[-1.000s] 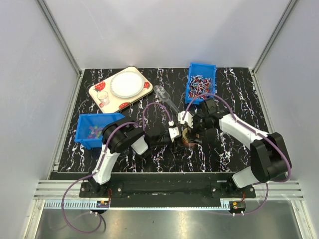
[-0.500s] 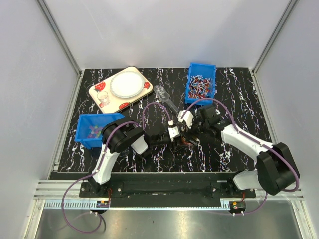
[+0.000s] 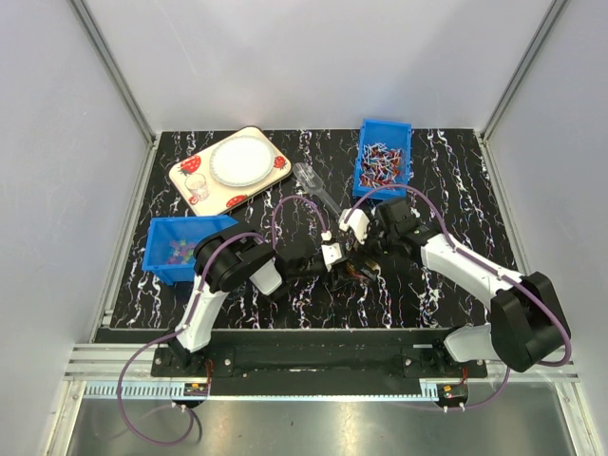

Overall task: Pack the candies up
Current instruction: Screw the bottle lid onto the packing bottle.

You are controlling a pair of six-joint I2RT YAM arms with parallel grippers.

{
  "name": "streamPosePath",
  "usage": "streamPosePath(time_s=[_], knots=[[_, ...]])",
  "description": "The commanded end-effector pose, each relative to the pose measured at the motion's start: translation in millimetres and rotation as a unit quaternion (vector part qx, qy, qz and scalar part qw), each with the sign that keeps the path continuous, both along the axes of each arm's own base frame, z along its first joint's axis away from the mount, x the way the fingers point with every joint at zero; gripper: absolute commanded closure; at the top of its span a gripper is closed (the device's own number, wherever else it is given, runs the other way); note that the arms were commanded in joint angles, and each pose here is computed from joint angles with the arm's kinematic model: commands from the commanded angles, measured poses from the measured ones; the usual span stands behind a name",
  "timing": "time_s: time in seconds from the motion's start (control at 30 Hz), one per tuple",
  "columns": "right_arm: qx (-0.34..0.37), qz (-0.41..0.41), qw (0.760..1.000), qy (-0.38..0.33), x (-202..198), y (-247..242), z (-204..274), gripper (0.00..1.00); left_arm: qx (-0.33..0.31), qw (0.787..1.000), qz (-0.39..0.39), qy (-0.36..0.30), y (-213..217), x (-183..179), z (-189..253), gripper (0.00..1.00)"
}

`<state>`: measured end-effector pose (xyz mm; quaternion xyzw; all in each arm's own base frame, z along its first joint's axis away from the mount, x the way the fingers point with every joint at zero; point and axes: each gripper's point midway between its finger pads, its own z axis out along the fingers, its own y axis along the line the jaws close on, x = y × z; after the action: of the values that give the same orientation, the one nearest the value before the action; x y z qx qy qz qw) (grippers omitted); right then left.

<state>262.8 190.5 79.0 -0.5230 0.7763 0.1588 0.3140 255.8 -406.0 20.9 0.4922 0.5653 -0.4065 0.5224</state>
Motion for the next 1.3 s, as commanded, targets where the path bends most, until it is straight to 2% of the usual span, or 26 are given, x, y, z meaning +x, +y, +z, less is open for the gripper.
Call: streamPosePath(time_s=[0.0,0.4,0.63,0.77,0.8,0.9,1.03,1.27], knots=[[0.02,0.027,0.999,0.001,-5.9,11.1,28.0,0.0,-0.022,0.999,0.012,-0.042,-4.5,11.9,15.9,0.48],[-0.003,0.008,0.999,-0.03,15.4,5.3,28.9,0.0,-0.024,0.999,0.012,-0.043,-5.1,12.0,17.8,0.48],[0.068,0.037,0.997,-0.017,32.8,22.2,51.7,0.0,-0.025,0.999,0.011,-0.044,-4.9,11.9,18.4,0.48],[0.077,0.05,0.996,-0.005,40.6,23.2,47.4,0.09,-0.026,0.999,0.011,-0.046,-4.8,11.9,19.7,0.48],[0.079,0.051,0.996,0.0,42.0,22.7,44.5,0.16,-0.025,0.999,0.01,-0.044,-4.5,10.9,18.9,0.48],[0.092,0.055,0.994,0.022,46.9,20.7,37.1,0.31,-0.026,0.999,0.01,-0.046,-4.7,11.2,20.3,0.48],[0.097,0.072,0.992,0.039,45.6,20.6,29.8,0.37,-0.027,0.999,0.01,-0.045,-4.4,11.5,20.6,0.48],[0.082,0.076,0.992,0.052,42.8,13.9,14.6,0.39,-0.027,0.999,0.009,-0.046,-5.3,11.4,20.9,0.48]])
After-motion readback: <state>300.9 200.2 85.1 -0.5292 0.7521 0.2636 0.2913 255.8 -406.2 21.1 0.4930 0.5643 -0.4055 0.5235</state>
